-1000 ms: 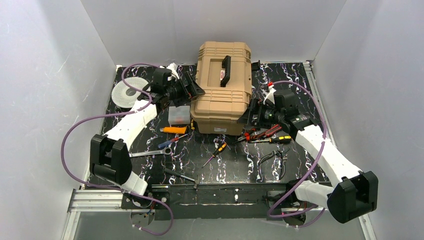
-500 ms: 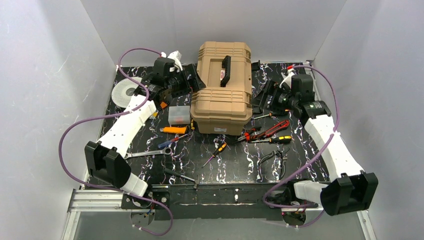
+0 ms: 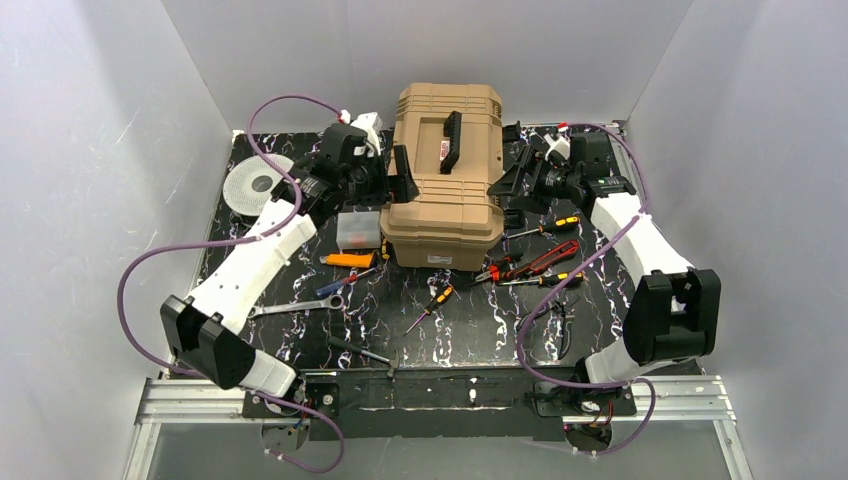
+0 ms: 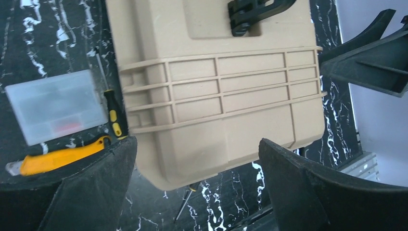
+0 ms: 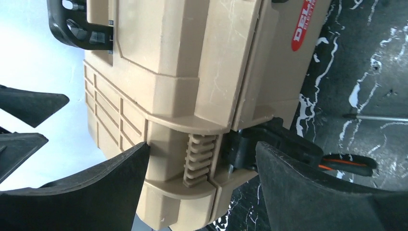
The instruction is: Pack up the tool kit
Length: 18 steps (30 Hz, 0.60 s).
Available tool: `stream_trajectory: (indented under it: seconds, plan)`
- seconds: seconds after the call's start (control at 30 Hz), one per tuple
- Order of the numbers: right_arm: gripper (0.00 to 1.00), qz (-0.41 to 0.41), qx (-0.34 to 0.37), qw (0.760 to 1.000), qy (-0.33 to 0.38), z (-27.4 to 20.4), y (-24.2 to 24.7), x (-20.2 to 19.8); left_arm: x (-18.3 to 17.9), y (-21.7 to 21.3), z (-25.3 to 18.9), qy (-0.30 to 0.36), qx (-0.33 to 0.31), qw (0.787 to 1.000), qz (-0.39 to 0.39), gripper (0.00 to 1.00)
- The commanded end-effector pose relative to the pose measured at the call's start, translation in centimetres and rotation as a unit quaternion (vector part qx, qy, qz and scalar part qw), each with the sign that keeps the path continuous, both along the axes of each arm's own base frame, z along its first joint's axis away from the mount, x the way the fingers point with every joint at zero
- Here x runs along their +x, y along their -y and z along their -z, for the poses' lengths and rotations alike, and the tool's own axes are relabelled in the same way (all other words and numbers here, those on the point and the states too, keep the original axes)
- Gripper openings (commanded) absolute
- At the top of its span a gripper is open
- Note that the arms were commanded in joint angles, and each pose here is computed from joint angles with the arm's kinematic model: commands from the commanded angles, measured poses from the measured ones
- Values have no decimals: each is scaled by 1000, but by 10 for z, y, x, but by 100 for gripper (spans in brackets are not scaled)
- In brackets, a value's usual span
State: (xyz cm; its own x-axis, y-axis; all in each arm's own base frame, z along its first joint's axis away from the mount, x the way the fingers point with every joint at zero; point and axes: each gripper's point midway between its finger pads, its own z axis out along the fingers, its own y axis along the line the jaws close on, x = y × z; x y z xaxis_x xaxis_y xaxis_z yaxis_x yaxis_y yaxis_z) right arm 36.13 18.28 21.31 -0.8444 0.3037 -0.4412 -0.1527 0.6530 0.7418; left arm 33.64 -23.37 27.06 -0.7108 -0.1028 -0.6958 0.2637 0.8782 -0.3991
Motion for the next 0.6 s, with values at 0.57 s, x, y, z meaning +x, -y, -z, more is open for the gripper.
stream_trajectory:
  seconds: [0.57]
  plan:
    - [86, -35, 59, 997, 48, -10, -52, -89, -1, -69, 23, -75, -90, 991, -65, 98]
